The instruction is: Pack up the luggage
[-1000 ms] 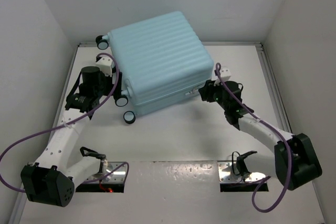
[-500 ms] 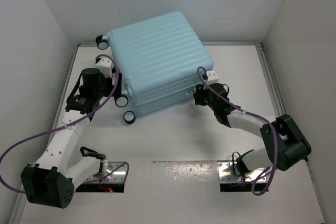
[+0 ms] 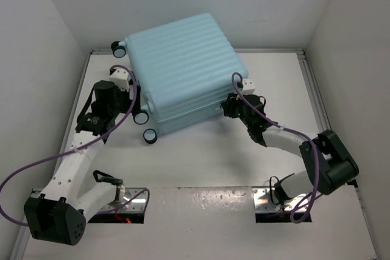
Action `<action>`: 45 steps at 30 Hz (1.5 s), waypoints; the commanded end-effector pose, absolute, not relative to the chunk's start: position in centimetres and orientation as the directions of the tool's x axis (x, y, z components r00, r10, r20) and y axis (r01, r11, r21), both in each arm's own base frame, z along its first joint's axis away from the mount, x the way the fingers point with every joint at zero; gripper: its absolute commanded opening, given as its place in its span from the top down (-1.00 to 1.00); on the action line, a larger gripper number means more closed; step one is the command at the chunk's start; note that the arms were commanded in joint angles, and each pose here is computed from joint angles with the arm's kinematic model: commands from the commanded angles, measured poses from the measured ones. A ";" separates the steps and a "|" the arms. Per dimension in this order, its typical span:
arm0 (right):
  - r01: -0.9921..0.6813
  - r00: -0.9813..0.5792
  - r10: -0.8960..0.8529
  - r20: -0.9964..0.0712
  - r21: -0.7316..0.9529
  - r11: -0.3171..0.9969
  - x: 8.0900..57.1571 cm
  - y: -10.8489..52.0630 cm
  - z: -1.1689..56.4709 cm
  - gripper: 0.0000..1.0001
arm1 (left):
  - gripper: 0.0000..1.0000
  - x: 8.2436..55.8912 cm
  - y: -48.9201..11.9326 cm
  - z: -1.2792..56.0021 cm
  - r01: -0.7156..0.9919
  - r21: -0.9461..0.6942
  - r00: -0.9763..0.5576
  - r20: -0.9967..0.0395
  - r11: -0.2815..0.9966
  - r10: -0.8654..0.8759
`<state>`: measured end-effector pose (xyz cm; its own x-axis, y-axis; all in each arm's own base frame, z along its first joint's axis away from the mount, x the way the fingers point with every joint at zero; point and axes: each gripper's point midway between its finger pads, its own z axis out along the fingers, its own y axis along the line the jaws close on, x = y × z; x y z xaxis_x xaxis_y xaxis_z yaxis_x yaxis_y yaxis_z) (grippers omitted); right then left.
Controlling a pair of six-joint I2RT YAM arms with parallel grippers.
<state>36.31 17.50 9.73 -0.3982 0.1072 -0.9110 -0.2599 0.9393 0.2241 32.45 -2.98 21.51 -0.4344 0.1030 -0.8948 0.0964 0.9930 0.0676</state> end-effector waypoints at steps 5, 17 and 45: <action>-0.194 -0.325 0.116 -0.939 0.186 0.963 39.1 16.1 11.0 0.36 | -0.87 31.6 -2.6 21.2 0.091 0.067 -0.443 -0.891 0.994 0.101; -0.254 -0.273 0.108 -0.956 0.180 0.950 39.0 15.5 11.4 0.99 | -0.98 27.6 -4.7 25.3 0.373 0.182 -0.355 -0.878 0.910 0.321; -0.289 -0.258 0.035 -0.965 0.112 0.951 37.9 14.5 10.6 1.00 | -0.06 29.6 -10.5 18.8 0.603 0.092 -0.460 -0.772 0.793 0.439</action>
